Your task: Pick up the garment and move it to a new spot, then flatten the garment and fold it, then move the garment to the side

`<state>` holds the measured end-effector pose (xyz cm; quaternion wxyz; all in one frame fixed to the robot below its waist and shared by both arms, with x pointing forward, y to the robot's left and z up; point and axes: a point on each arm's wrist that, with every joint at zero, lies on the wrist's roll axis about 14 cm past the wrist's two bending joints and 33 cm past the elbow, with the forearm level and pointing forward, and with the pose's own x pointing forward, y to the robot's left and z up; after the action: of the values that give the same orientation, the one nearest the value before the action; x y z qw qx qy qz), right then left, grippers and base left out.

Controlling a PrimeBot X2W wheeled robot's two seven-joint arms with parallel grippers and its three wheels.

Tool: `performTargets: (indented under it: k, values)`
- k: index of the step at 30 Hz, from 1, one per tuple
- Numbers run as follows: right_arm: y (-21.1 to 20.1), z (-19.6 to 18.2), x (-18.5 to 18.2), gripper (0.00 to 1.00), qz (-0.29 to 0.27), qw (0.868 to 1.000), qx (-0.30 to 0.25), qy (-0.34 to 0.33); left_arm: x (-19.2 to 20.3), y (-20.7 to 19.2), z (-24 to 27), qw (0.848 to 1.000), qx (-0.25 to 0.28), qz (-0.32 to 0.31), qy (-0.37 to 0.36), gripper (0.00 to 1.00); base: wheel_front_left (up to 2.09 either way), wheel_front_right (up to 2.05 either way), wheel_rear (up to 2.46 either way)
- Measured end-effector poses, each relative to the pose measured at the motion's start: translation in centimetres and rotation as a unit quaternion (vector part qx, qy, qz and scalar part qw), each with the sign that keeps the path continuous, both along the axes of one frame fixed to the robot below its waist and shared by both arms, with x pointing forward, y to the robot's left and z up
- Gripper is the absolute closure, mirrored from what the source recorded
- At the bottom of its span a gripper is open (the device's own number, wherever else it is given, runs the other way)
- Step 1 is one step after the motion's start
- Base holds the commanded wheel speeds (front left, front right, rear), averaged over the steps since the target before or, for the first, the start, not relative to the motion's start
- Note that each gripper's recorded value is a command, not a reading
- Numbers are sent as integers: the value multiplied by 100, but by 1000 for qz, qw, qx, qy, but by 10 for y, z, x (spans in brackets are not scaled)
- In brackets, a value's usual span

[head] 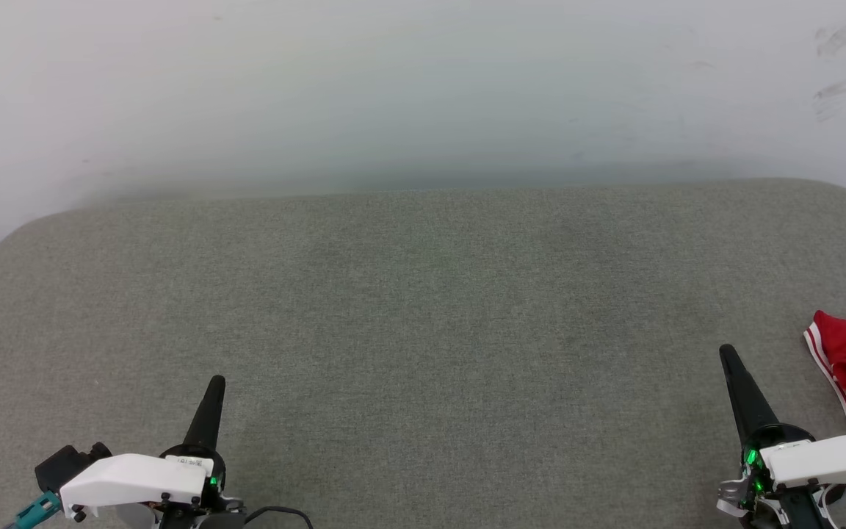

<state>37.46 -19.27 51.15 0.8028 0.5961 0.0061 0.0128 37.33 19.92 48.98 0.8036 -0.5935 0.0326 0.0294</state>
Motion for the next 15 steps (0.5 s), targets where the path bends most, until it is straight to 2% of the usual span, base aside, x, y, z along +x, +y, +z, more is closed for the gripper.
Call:
performTargets:
  k: [15]
  values:
    - [-3, -4, 5, 100, -5, 998, 62, 6, 6, 1, 5, 998, -63, 1, -14, 100, 0, 0, 0]
